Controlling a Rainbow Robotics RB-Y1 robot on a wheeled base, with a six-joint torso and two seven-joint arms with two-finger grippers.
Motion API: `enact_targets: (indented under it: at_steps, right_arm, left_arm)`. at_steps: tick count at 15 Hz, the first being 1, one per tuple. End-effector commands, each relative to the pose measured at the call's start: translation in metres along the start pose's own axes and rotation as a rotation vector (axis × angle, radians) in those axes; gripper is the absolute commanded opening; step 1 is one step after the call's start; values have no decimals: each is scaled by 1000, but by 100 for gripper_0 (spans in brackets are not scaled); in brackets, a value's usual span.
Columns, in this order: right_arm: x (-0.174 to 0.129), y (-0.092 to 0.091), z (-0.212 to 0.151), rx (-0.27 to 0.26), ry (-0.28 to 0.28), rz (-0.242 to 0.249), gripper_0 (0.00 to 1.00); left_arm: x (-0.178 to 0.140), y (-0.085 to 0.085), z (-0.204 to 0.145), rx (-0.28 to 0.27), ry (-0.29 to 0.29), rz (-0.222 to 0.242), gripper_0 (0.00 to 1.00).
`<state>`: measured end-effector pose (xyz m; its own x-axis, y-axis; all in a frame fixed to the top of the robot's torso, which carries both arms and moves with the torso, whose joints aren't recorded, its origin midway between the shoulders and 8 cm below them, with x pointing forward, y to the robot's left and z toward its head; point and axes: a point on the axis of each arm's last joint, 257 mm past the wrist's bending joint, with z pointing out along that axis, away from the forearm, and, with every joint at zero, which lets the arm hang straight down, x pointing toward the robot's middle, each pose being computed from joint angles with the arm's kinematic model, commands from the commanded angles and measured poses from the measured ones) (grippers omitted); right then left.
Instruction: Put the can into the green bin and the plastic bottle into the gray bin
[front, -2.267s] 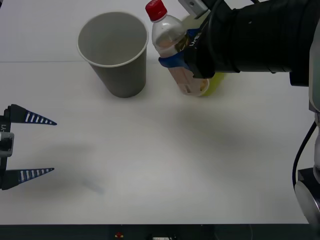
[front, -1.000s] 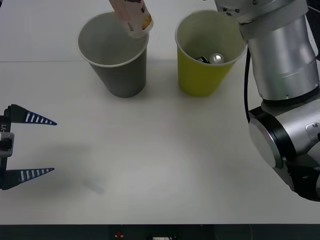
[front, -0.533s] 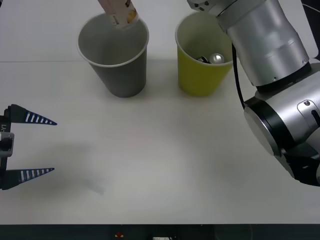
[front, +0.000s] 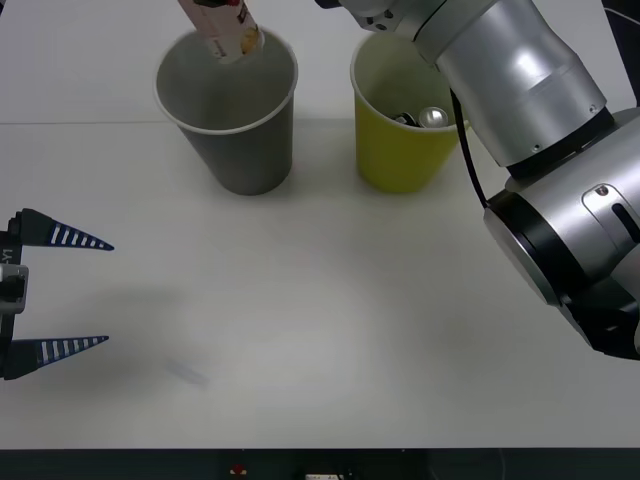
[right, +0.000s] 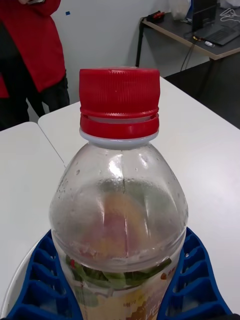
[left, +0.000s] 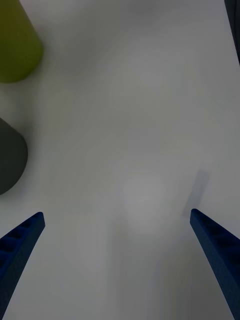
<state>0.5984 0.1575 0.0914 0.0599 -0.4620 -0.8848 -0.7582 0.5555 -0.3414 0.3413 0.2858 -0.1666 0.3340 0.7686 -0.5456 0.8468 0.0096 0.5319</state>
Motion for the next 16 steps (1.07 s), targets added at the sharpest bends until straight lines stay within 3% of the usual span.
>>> enact_targets:
  at_steps: [1,3,4,5,6,16]
  right_arm:
    - [0,4,1,-11,-3,-2,0]
    - [-1,5,1,-15,-6,-6,0]
    - [-1,6,1,-19,-6,-4,11]
    - [-2,7,1,-19,-9,-10,75]
    - [-2,7,1,-19,-13,-25,100]
    - [-3,8,1,-27,-14,-30,100]
  left_arm:
    - [0,0,0,0,0,0,100]
    - [0,0,0,0,0,0,100]
    - [0,0,0,0,0,0,100]
    - [0,0,0,0,0,0,100]
    - [0,0,0,0,0,0,100]
    - [0,0,0,0,0,0,100]
